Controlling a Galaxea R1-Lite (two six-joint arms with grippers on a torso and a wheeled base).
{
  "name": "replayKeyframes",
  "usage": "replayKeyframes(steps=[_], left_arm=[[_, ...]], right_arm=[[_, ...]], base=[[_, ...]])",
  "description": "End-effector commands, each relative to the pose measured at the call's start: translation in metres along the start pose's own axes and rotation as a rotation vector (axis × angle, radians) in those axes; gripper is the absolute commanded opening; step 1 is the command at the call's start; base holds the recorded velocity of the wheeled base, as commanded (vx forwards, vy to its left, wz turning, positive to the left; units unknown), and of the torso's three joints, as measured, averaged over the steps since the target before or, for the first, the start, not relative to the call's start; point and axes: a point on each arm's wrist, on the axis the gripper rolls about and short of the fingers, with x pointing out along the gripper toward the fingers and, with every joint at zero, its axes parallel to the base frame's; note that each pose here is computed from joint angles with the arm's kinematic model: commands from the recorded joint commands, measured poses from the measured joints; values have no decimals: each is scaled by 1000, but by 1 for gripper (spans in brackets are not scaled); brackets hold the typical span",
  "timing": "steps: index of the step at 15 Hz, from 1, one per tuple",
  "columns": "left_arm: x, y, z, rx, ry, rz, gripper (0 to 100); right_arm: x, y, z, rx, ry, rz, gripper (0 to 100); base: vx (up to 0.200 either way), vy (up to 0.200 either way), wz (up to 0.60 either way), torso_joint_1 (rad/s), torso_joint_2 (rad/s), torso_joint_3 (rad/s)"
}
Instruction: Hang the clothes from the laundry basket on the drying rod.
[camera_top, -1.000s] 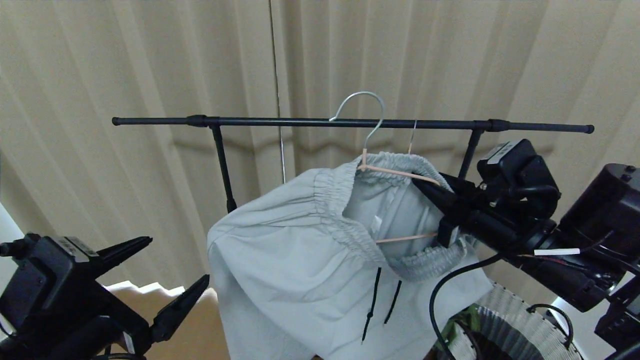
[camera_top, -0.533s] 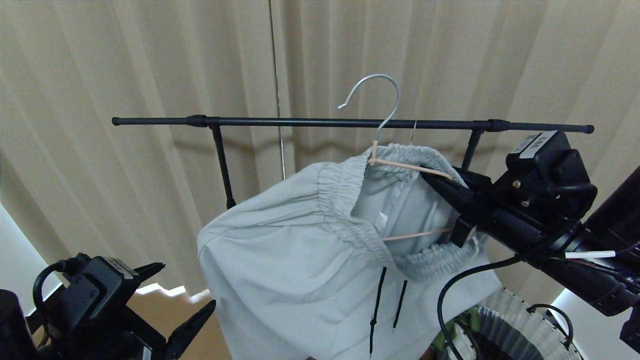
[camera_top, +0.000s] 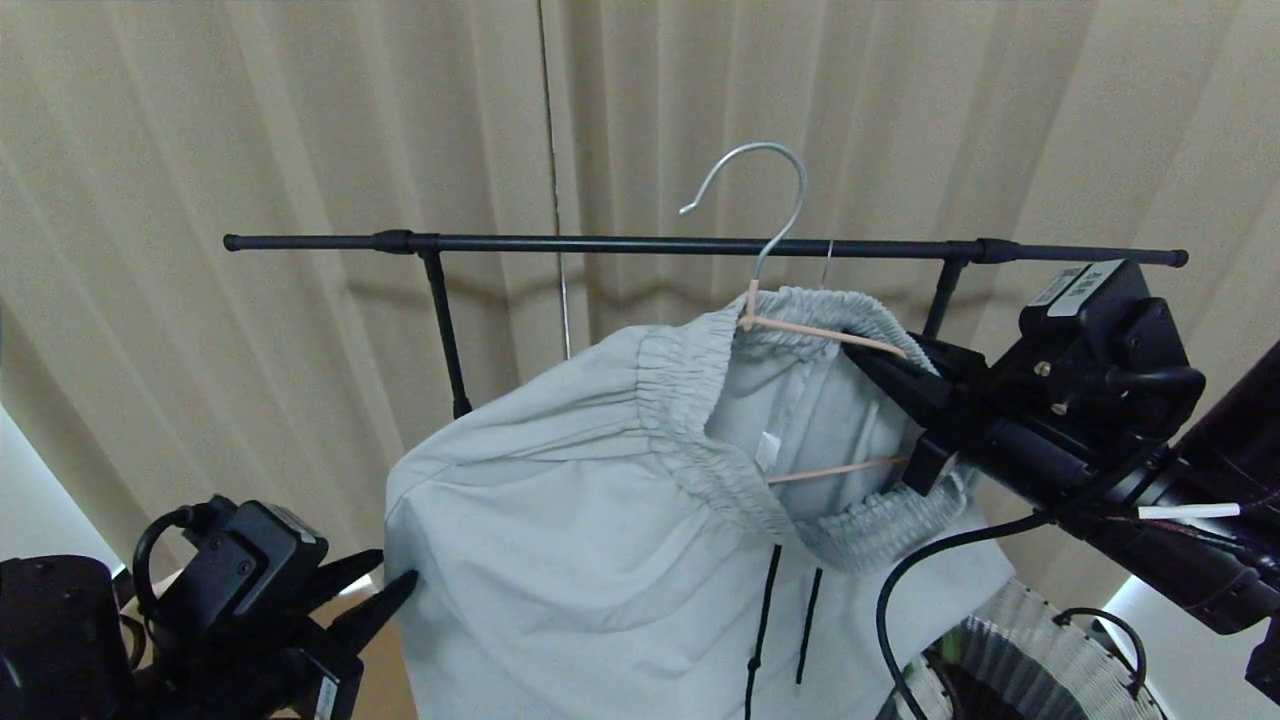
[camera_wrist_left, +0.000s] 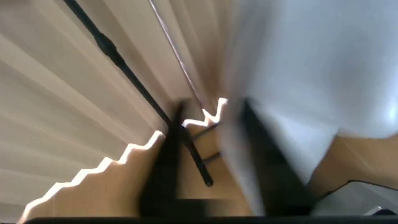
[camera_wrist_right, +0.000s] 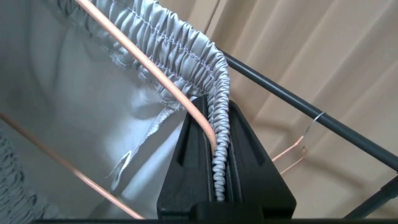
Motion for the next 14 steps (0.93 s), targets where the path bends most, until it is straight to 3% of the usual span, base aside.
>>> replayKeyframes(steps=[1,6,12,13,14], left_arm=[[3,-1,-5,-9,30,-1,0],[-4,16,-20,-46,98,104,0],[-9,16,-16,-48,64,109,0],[-12,16,-14,-46,44,109,100],[-14,14,-11,-42,22,103,100]], right_arm=[[1,0,0,2,2,-8,0],[0,-17,-5,-6,28,-84,0],[0,-18,-7,-7,37,-84,0],[0,-18,-7,-7,37,-84,0],[0,-18,-7,-7,37,-84,0]], base=[[0,0,0,0,0,0],[0,0,0,0,0,0],[0,0,0,0,0,0],[0,0,0,0,0,0],[0,0,0,0,0,0]])
